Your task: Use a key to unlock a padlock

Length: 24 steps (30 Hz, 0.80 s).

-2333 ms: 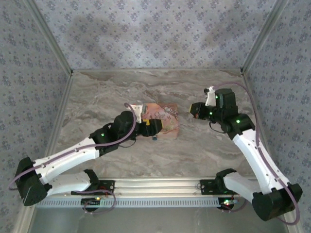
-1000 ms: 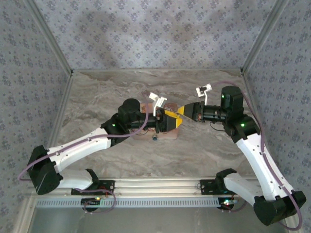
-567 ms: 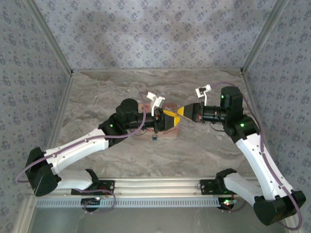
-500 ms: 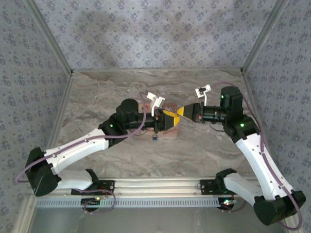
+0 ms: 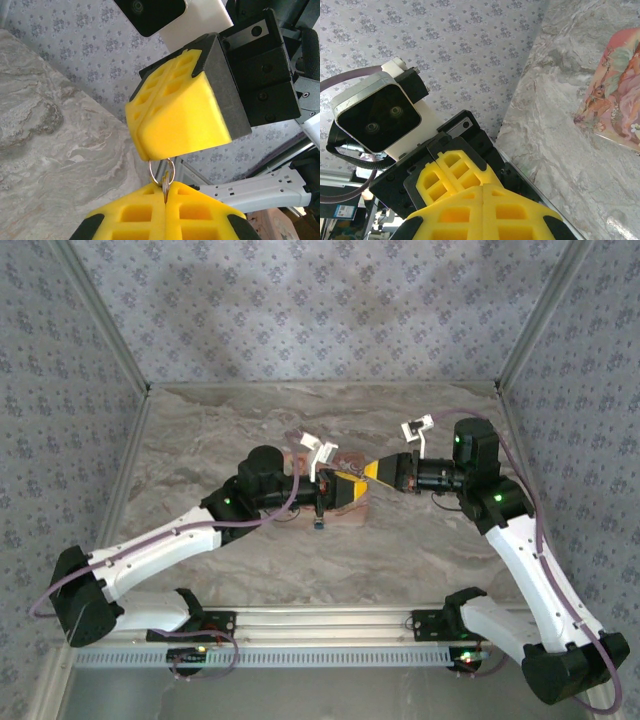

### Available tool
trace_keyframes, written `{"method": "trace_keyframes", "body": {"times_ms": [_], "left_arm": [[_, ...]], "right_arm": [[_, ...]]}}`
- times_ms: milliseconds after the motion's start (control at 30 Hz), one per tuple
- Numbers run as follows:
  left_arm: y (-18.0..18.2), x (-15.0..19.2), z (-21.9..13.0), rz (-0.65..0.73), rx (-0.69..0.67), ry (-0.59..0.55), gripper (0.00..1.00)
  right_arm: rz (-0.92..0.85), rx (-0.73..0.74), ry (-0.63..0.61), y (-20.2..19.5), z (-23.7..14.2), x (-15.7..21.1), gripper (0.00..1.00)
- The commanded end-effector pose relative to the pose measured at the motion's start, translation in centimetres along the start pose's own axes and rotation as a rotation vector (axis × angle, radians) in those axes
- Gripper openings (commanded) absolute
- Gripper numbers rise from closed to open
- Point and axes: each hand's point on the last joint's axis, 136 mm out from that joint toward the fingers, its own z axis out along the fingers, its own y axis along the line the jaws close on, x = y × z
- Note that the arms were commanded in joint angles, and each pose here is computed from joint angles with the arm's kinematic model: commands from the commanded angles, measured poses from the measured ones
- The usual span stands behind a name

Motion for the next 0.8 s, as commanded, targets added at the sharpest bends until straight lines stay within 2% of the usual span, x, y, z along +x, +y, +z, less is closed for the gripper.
{"method": "trace_keyframes", "body": {"times_ms": [0, 33, 67, 133, 233, 367, 500, 667, 767], "left_arm": [[-0.9, 0.0, -0.8, 0.025, 0.008, -0.008, 0.0], [-0.9, 0.0, -0.9, 0.027, 0.006, -0.006, 0.0], [-0.9, 0.0, -0.9, 0.03, 0.002, 0.0, 0.0], [-1.0, 0.0, -1.0, 0.032, -0.005, 0.013, 0.0], [-1.6, 0.1, -1.1, 0.036, 0.017, 0.035, 0.0], [-2.6, 0.1, -1.0, 0.035, 0.06, 0.068, 0.0], [-3.2, 0.0, -0.8, 0.036, 0.088, 0.08, 0.0], [-3.6, -0.3, -0.5, 0.035, 0.117, 0.076, 0.0], [-3.8, -0.3, -0.4, 0.029, 0.126, 0.085, 0.0]], "right_arm": [[-0.003, -0.015, -0.004, 0.5, -0.4, 0.1, 0.01], [-0.006, -0.01, 0.0, 0.3, -0.4, 0.2, 0.04], [-0.011, -0.003, 0.005, 0.1, -0.5, 0.3, 0.11], [-0.017, 0.009, 0.006, -0.4, -0.7, 0.5, 0.31], [-0.045, -0.003, -0.001, -0.4, -0.9, 0.6, 0.42], [-0.085, -0.073, 0.018, 1.0, -0.9, 1.1, 0.46], [-0.135, -0.127, 0.071, 2.5, -0.7, 2.3, 0.44], [-0.146, -0.135, 0.127, 2.4, -0.1, 3.7, 0.47], [-0.155, -0.149, 0.128, 2.8, -0.2, 3.8, 0.36]]}}
